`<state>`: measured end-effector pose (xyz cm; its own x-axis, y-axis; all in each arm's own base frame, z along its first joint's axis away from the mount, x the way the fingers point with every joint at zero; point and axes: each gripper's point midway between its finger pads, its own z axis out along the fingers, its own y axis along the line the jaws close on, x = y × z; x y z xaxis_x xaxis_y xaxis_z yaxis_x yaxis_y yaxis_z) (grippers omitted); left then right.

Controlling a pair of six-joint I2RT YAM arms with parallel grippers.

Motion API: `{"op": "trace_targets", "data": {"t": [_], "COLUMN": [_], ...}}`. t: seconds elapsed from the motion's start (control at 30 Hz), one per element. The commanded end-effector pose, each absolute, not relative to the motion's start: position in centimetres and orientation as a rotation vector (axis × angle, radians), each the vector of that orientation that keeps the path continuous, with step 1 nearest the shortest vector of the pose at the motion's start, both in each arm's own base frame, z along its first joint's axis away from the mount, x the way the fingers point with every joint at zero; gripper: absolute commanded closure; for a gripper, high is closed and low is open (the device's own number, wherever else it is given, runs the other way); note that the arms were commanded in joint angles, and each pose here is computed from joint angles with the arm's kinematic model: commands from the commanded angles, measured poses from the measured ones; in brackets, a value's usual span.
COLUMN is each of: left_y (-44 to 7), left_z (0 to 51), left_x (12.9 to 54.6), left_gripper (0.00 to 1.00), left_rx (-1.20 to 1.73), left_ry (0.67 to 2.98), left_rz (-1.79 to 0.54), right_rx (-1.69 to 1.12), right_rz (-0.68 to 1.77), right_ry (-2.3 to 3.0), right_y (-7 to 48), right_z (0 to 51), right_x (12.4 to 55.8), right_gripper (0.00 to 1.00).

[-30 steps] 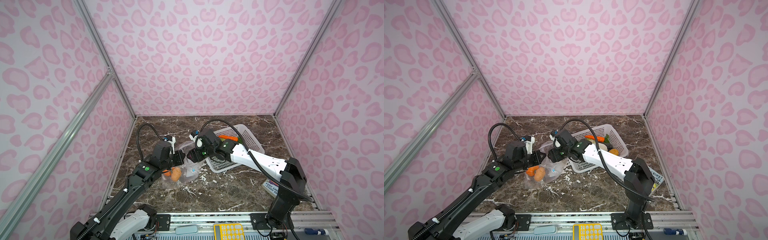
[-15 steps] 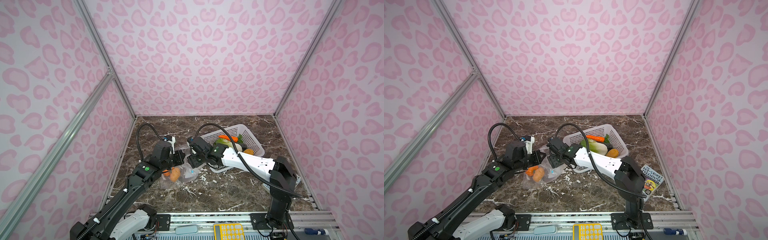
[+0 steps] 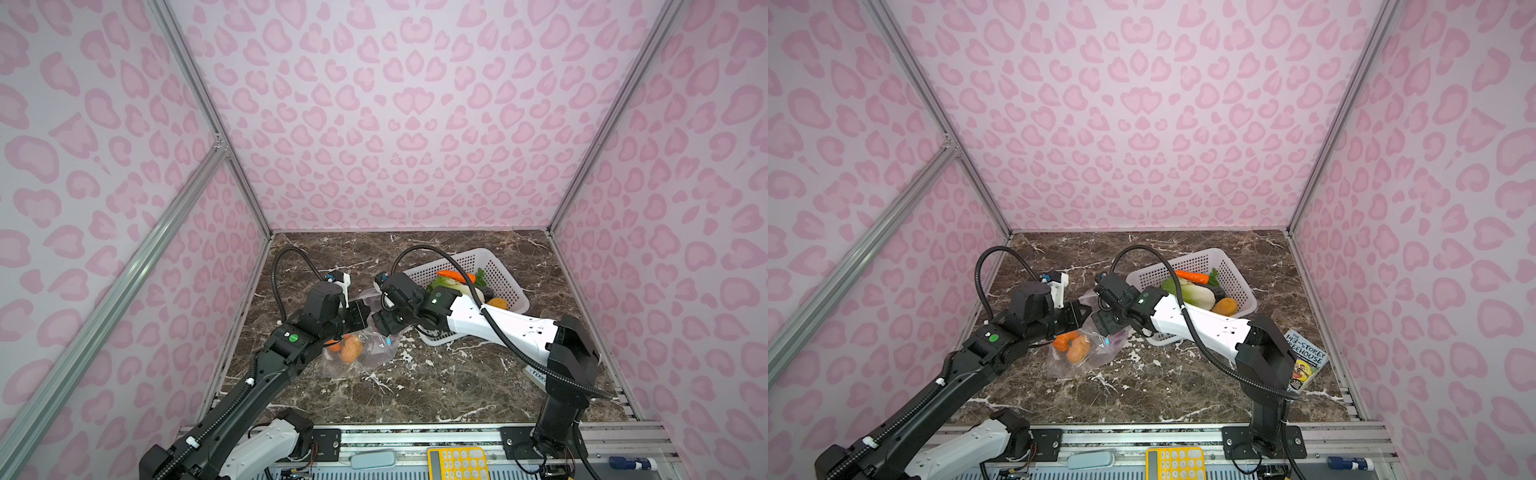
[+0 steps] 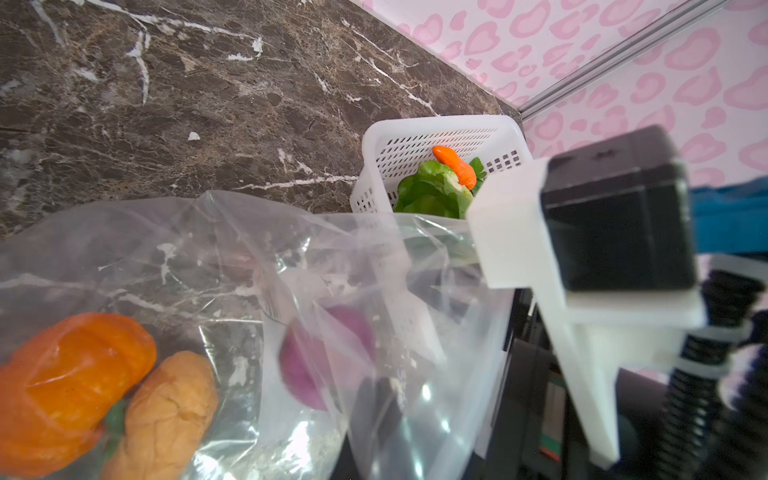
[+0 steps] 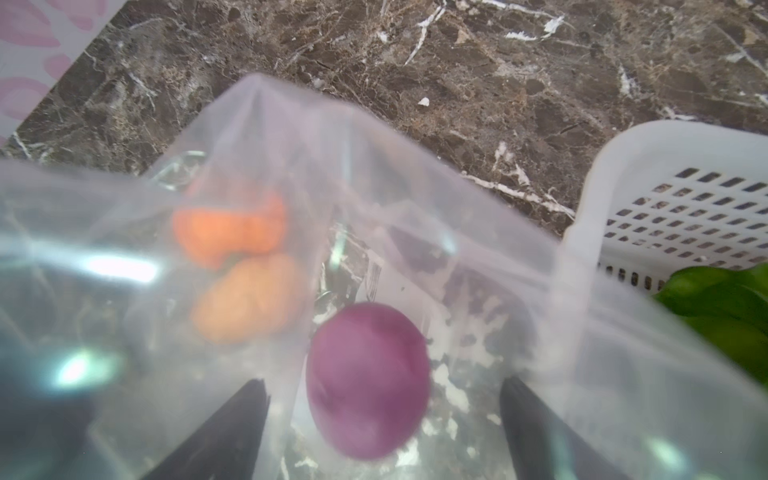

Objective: Place the food in the zip-top bag and seal the zipper
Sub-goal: 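Release the onion and move the right gripper back to the basket, then move the right gripper along the basket rim to the yellow potato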

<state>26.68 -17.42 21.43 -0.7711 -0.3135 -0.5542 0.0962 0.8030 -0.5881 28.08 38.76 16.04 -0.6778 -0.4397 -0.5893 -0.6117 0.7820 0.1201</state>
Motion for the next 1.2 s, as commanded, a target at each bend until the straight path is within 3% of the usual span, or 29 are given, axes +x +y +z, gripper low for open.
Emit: {"op": "trace_targets", "data": {"t": [0.0, 0.33, 0.5, 0.7, 0.9, 1.17], "left_y": [-17.2, -16.8, -16.5, -16.4, -16.2, -16.4], "left_z": [21.6, 21.8, 22.0, 21.8, 21.3, 21.1], "left_x": [26.8, 26.7, 26.9, 26.9, 26.9, 27.1], "left_gripper": [0.97, 0.97, 0.97, 0.97, 0.97, 0.97], "left_rx": [-0.169, -0.172, -0.180, -0.190, -0.190, -0.189], "left_ry": [2.311, 2.297, 2.285, 2.286, 2.294, 2.301], "left_rz": [-0.796, -0.773, -0.759, -0.751, -0.736, -0.738], "right_rx": [-0.775, -0.622, -0.363, 0.038, 0.417, 0.709], "right_rz": [0.483, 0.620, 0.612, 0.470, 0.356, 0.500], "right_ry": [2.410, 2.327, 2.374, 2.402, 2.349, 2.267], "right_y": [39.2, 36.9, 31.0, 19.8, 9.6, 7.0], "right_z": [17.2, 23.1, 23.1, 21.4, 18.9, 15.2], "right_x": [27.9, 29.3, 31.4, 32.8, 30.9, 28.5], "right_gripper": [0.09, 0.12, 0.13, 0.14, 0.14, 0.18]}}
